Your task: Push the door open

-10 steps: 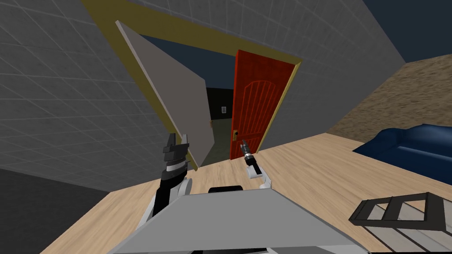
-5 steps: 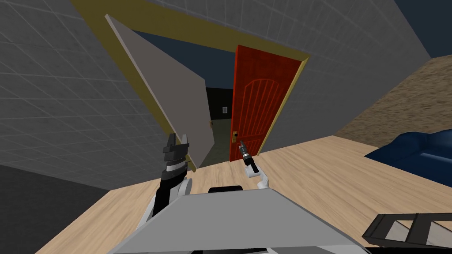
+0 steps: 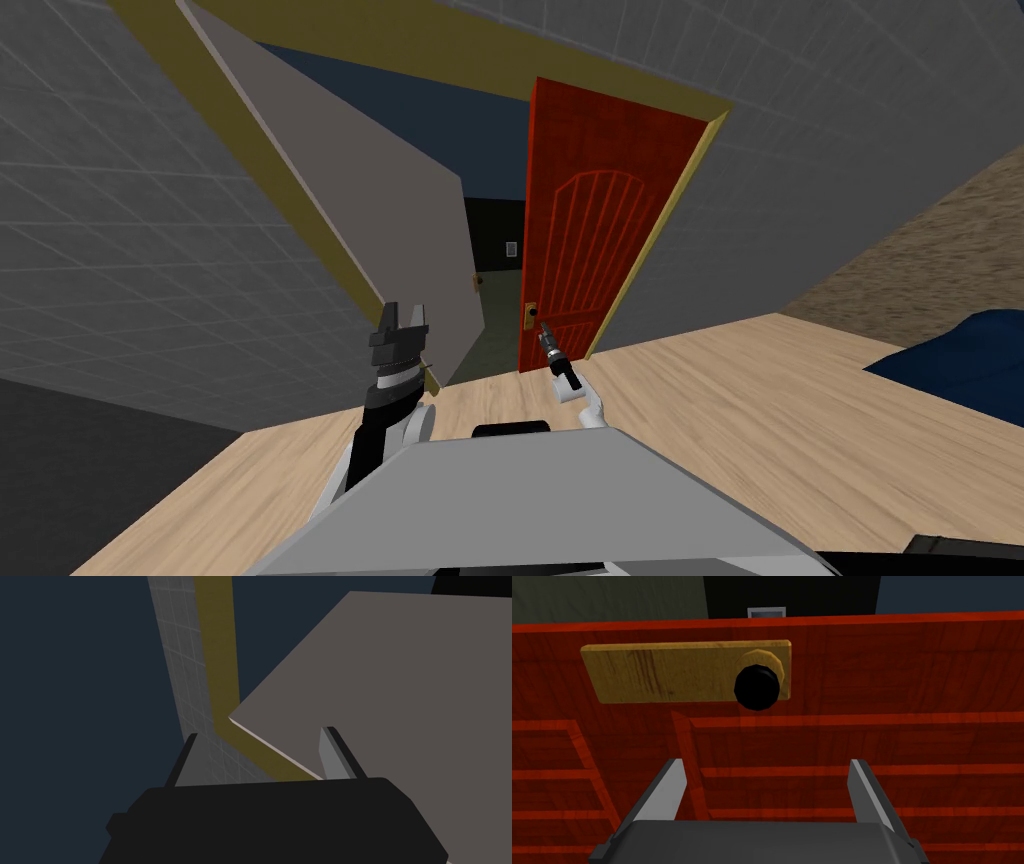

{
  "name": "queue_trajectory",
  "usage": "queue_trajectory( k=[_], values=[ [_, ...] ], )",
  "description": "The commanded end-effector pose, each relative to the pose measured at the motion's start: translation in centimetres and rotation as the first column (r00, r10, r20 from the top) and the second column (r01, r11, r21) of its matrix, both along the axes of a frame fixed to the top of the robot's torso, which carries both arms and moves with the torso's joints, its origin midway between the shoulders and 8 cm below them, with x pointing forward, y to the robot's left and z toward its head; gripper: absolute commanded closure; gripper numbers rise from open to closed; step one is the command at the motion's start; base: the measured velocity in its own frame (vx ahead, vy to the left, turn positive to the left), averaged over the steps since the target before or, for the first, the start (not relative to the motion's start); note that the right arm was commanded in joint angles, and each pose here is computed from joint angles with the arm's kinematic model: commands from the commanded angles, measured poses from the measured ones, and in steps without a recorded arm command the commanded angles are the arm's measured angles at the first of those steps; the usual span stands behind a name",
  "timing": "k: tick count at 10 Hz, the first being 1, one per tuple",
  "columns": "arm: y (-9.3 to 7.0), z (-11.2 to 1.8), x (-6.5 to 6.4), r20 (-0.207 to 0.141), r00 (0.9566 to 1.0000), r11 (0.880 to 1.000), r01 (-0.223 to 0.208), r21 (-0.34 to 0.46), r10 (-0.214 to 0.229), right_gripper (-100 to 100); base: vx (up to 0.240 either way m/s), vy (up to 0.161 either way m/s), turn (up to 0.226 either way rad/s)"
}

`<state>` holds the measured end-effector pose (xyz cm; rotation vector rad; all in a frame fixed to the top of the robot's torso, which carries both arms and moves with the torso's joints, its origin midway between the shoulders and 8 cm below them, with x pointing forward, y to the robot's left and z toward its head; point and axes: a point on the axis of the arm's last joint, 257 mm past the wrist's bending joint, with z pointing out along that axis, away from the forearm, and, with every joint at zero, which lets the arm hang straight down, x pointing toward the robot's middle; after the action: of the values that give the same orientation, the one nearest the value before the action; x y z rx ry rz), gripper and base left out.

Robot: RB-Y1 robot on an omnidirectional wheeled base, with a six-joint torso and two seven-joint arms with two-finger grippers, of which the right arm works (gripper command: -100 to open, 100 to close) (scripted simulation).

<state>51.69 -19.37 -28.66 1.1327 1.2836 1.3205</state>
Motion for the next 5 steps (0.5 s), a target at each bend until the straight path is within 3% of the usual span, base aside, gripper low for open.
queue_trajectory(
  k=[1, 3, 5],
  values=[
    [0.15, -0.96, 0.21, -0.023, 0.9997, 1.0, -0.007, -0.008, 0.007, -100, 0.13, -0.103, 0.059],
    [-0.06, -0.7, 0.19, -0.016, 0.9999, 1.0, -0.001, -0.006, 0.001, -100, 0.09, -0.022, 0.018],
    [-0.17, -0.76, 0.37, -0.018, 0.9998, 1.0, 0.003, -0.005, -0.003, -100, 0.179, 0.017, 0.022]
  ],
)
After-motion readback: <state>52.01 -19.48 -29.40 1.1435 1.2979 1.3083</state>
